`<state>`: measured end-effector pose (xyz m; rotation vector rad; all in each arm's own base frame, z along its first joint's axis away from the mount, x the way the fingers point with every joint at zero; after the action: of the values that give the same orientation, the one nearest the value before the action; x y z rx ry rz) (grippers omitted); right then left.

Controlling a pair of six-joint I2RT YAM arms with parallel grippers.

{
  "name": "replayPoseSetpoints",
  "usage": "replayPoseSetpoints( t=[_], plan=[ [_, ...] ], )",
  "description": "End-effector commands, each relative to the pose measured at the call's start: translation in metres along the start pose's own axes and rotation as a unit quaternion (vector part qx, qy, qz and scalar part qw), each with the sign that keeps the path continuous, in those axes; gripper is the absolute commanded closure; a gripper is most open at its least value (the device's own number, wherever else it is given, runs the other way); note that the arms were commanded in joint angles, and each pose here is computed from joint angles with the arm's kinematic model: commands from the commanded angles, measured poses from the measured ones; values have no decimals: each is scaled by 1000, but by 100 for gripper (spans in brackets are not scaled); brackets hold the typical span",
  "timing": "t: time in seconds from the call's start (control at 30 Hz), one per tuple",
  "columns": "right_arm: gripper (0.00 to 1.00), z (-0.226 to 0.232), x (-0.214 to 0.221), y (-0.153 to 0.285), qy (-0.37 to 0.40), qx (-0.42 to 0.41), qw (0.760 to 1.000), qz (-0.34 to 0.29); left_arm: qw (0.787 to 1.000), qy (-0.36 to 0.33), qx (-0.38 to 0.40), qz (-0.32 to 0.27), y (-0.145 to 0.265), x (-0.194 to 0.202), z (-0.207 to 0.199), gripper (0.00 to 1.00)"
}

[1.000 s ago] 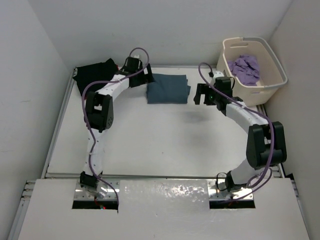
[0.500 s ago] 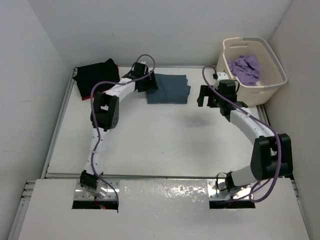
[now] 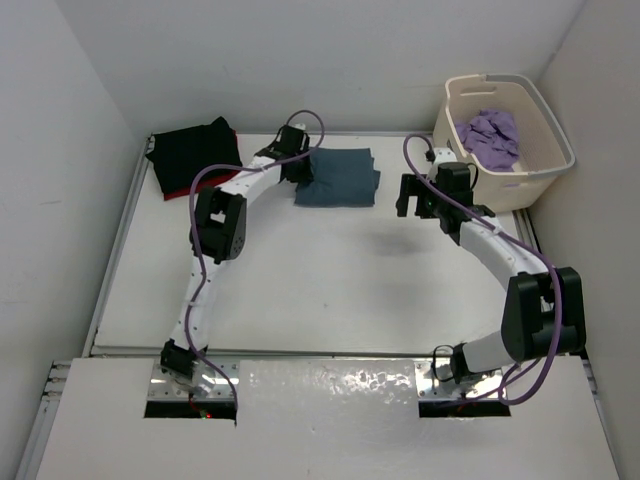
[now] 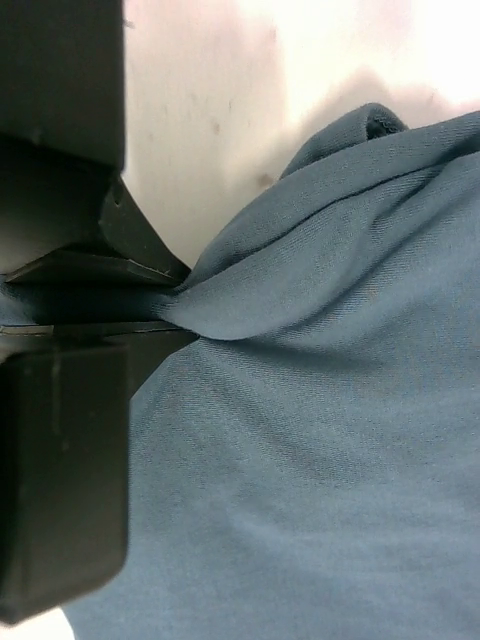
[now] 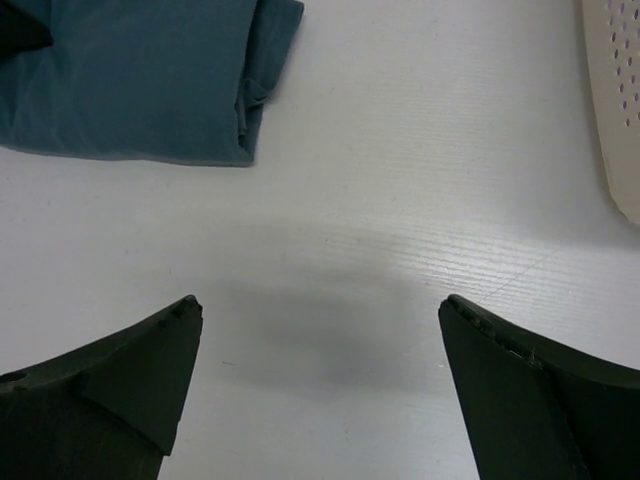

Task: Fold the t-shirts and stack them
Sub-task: Put the neatly folded tshirt into the corner of the board with the left arm

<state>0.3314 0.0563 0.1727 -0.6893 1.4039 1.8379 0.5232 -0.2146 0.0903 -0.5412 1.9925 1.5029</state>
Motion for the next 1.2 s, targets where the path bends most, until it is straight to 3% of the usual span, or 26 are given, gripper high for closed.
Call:
replayPoseSetpoints(
  t=[0.0, 0.13, 0.43, 0.73, 1.17],
  plan=[
    [1, 1, -11, 8, 16, 9, 999, -34, 996, -53, -55, -46, 26, -31, 7, 100],
    [1, 0, -11, 9, 20, 17, 999, -36, 982, -103, -116, -104, 70, -69, 19, 100],
    [1, -2, -10, 4, 28, 24, 999, -26, 956, -168, -165, -173, 135, -116, 37, 100],
    [1, -3, -11, 3, 34, 26, 999, -22, 932, -195, -233, -196, 175, -147, 71, 100],
    [1, -2, -9, -3, 34, 19, 999, -12, 906, -241, -271, -218, 220, -170, 125, 100]
  ],
)
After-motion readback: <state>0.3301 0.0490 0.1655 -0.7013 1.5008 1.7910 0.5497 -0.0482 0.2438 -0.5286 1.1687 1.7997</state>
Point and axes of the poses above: each gripper's point midway between its finger pads, its own y axis back along the fingers, its own z axis along the line the jaws close on, x = y × z, the point moved 9 cm from there along y, back along the fingers, and after that the axes turned 10 degrees about -y, right-handed, at the moved point
